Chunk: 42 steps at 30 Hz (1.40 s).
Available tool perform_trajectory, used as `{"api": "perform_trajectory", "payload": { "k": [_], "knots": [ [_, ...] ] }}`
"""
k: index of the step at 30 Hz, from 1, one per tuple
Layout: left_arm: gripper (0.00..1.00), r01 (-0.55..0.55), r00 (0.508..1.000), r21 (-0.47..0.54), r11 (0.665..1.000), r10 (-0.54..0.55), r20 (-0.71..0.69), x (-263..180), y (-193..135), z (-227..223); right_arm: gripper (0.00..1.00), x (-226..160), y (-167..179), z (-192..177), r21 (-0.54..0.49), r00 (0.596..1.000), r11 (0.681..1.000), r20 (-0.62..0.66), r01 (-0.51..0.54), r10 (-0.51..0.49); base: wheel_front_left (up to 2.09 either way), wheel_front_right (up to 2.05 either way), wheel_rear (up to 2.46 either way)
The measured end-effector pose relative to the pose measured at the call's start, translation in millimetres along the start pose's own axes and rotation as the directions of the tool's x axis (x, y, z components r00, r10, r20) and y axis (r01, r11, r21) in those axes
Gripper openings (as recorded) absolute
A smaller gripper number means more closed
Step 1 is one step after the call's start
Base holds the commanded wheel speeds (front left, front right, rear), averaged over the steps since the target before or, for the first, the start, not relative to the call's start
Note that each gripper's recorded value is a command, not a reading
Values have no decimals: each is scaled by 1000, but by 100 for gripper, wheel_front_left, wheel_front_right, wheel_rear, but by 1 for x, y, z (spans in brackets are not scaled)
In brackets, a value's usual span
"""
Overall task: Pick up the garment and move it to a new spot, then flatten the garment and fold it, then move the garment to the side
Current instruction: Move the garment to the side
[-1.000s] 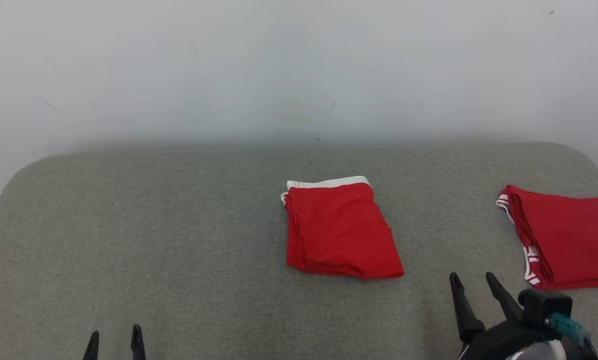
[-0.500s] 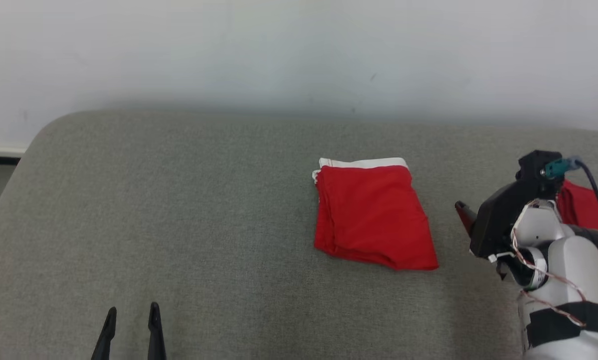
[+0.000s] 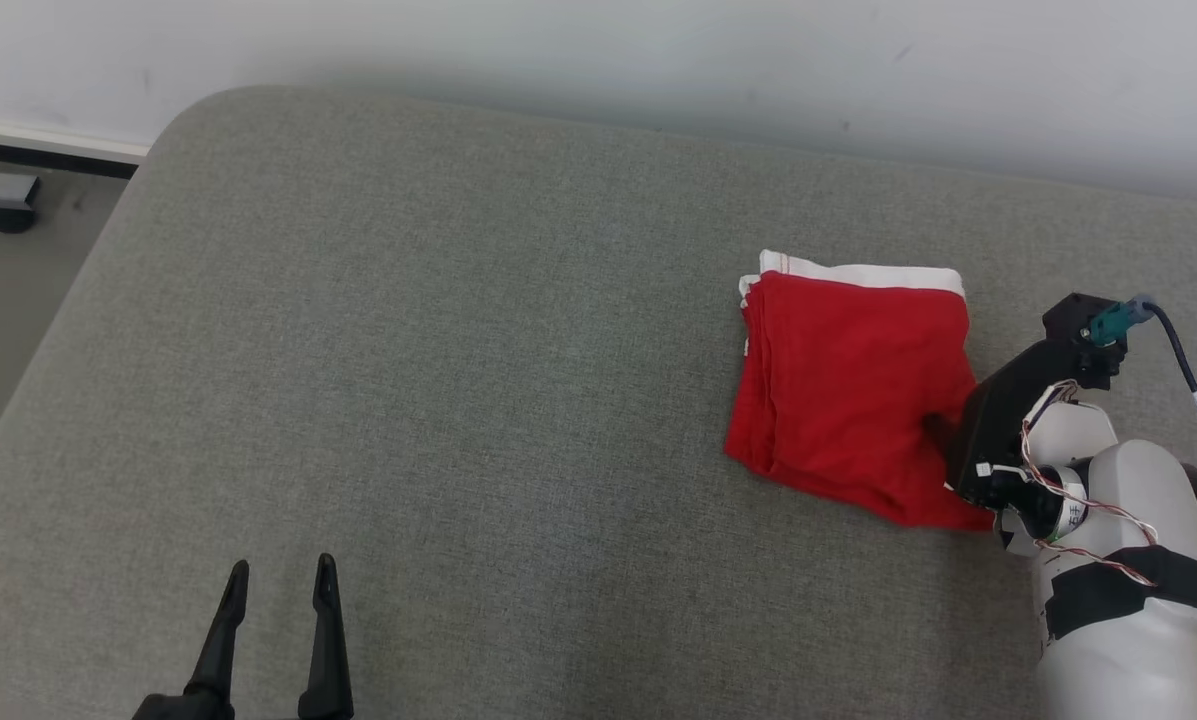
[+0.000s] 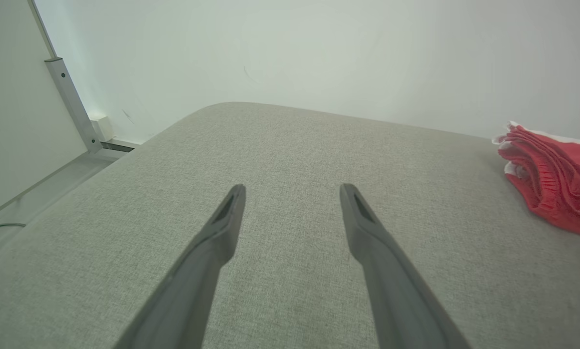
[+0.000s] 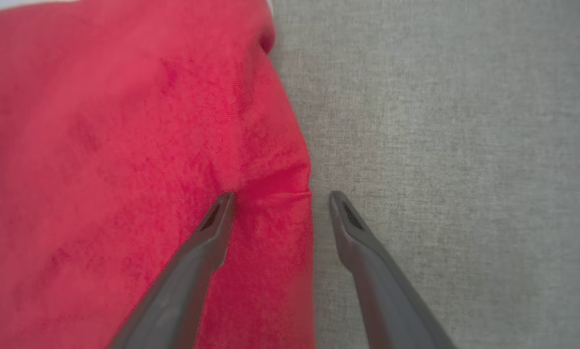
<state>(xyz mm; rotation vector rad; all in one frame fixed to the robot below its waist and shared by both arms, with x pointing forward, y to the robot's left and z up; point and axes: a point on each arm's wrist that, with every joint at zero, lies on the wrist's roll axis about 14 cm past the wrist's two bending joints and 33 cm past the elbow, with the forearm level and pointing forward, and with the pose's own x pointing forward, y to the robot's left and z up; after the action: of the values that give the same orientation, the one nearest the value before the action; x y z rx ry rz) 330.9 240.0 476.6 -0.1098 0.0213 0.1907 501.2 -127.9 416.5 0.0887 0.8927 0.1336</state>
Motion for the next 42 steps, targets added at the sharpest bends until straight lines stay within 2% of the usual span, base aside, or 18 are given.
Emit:
{"api": "perform_trajectory", "payload": {
  "k": [5, 6, 8, 9, 17, 22, 27, 33, 35, 38, 42],
  "knots": [
    [100, -13, 1000, 6, 1000, 13, -20, 0, 3, -6, 100, 16, 9, -14, 26, 997, 999, -59, -39, 40, 0, 0, 0],
    [100, -5, 1000, 6, 1000, 5, -22, 1, 2, -7, 76, 17, 9, -15, 27, 997, 999, -59, -39, 41, 0, 0, 0],
    [100, 7, 1000, 7, 1000, -7, -22, 3, -2, -7, 9, 18, 9, -16, 28, 997, 999, -56, -41, 43, 0, 0, 0],
    [100, 13, 1000, 8, 1000, -13, -20, 5, -4, -7, 0, 18, 10, -15, 23, 998, 999, -50, -42, 43, 0, 0, 0],
    [100, 75, 997, 6, 997, -75, -5, 17, -20, -4, 0, 8, 1, -8, -86, 1000, 996, 13, 2, -1, 0, 0, 0],
    [100, 141, 990, -5, 990, -141, 4, 25, -40, -2, 0, -16, -43, 9, -183, 992, 977, 77, 114, -101, 0, 0, 0],
    [100, 216, 976, -9, 976, -216, 10, 34, -62, -2, 0, -55, -108, 23, -252, 961, 930, 139, 269, -241, 0, 0, 0],
    [100, 320, 947, -9, 948, -319, 18, 51, -95, -2, 0, -101, -176, 25, -263, 901, 865, 197, 428, -386, 0, 0, 0],
    [100, 347, 938, -5, 938, -347, 11, 57, -103, -4, 0, -106, -192, 21, -259, 886, 849, 197, 460, -419, 0, 0, 0],
    [100, 372, 928, 0, 928, -372, -6, 67, -110, -10, 0, -111, -214, 21, -288, 856, 807, 217, 516, -470, 0, 0, 0],
    [100, 393, 919, 7, 919, -393, -33, 78, -114, -20, 0, -108, -233, 16, -294, 833, 780, 212, 553, -511, 0, 0, 0]
  ]
}}
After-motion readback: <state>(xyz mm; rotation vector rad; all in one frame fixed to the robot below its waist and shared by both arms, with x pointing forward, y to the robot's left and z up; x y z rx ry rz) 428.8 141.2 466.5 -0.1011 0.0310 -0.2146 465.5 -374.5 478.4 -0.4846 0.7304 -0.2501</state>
